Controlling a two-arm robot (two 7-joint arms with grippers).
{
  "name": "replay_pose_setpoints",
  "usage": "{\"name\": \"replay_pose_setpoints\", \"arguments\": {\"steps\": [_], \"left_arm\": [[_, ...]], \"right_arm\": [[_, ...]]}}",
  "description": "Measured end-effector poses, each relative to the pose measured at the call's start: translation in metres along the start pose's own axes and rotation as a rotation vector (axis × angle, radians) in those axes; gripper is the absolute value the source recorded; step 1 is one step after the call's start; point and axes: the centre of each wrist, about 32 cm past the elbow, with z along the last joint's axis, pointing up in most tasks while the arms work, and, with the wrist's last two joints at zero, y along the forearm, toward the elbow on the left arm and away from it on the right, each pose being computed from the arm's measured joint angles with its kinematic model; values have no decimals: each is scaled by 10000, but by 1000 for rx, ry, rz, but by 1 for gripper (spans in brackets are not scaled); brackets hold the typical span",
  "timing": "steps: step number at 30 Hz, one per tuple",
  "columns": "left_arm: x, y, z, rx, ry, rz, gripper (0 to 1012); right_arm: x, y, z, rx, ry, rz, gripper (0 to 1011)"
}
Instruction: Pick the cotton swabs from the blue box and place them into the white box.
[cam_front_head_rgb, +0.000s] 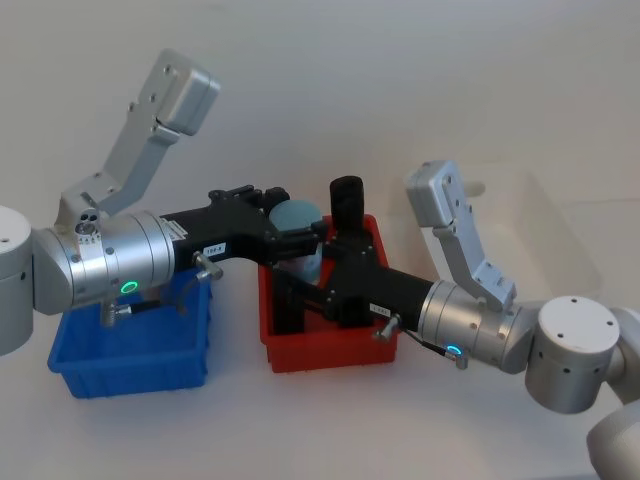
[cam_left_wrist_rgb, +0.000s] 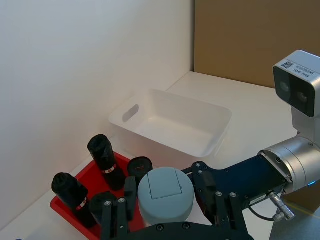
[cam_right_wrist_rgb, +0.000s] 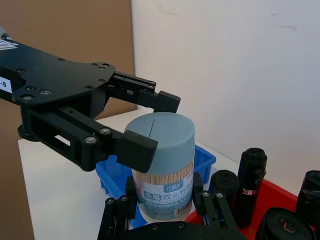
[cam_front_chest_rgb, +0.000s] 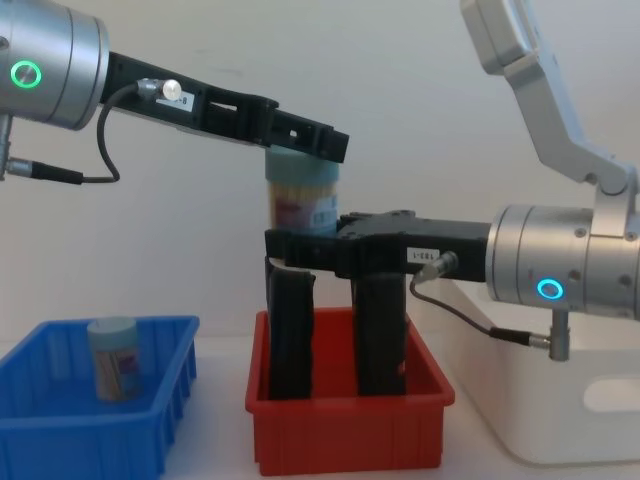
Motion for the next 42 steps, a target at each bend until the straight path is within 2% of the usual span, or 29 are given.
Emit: {"name": "replay_pose_setpoints", "arguments": {"steps": [8, 14, 23, 42], "left_arm": [[0, 0, 0, 0, 0, -1, 1003], [0, 0, 0, 0, 0, -1, 1004], [0, 0, 0, 0, 0, -1, 1004], [0, 0, 0, 0, 0, -1, 1004]], "right_arm": [[5, 2, -3, 6, 3, -13, 624], [14, -24, -9, 9, 7, -32, 624], [61, -183, -20, 19, 18, -109, 624], [271, -755, -100, 17, 43, -373, 624]]}}
